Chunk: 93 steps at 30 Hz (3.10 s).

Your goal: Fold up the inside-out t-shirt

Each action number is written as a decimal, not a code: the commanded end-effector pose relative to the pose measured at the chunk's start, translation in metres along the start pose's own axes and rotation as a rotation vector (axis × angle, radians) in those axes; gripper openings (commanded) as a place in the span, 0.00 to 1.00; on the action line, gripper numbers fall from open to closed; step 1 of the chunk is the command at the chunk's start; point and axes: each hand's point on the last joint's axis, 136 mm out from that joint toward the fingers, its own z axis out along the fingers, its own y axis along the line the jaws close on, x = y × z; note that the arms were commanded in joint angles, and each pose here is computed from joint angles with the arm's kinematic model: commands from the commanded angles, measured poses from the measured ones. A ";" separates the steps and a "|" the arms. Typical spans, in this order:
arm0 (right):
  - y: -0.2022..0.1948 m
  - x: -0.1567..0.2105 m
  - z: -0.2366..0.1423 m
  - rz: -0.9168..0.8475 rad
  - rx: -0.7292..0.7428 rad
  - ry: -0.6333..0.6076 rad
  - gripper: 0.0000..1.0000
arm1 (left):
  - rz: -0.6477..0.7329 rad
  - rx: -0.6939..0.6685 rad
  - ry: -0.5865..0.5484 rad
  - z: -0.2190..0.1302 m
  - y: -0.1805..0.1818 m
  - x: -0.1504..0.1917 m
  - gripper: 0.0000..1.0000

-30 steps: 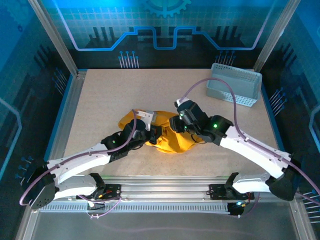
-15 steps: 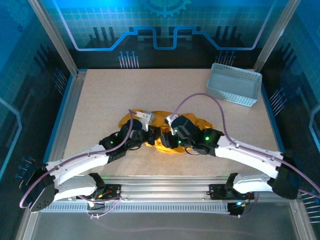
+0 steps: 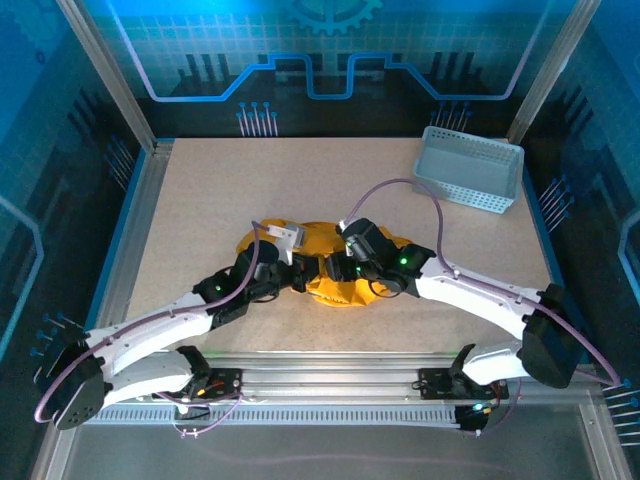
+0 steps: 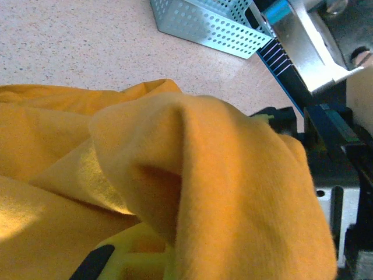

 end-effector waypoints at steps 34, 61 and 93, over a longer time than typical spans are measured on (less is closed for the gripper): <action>0.009 0.009 -0.080 -0.118 -0.198 -0.333 0.00 | -0.220 -0.330 0.141 0.016 0.092 0.008 0.16; -0.002 0.043 -0.041 -0.152 0.077 -0.005 0.58 | -0.115 -0.182 0.241 0.028 0.051 0.045 0.39; -0.060 0.022 -0.057 0.302 -0.125 -0.098 0.00 | 0.176 -0.395 0.173 0.006 0.038 0.025 0.69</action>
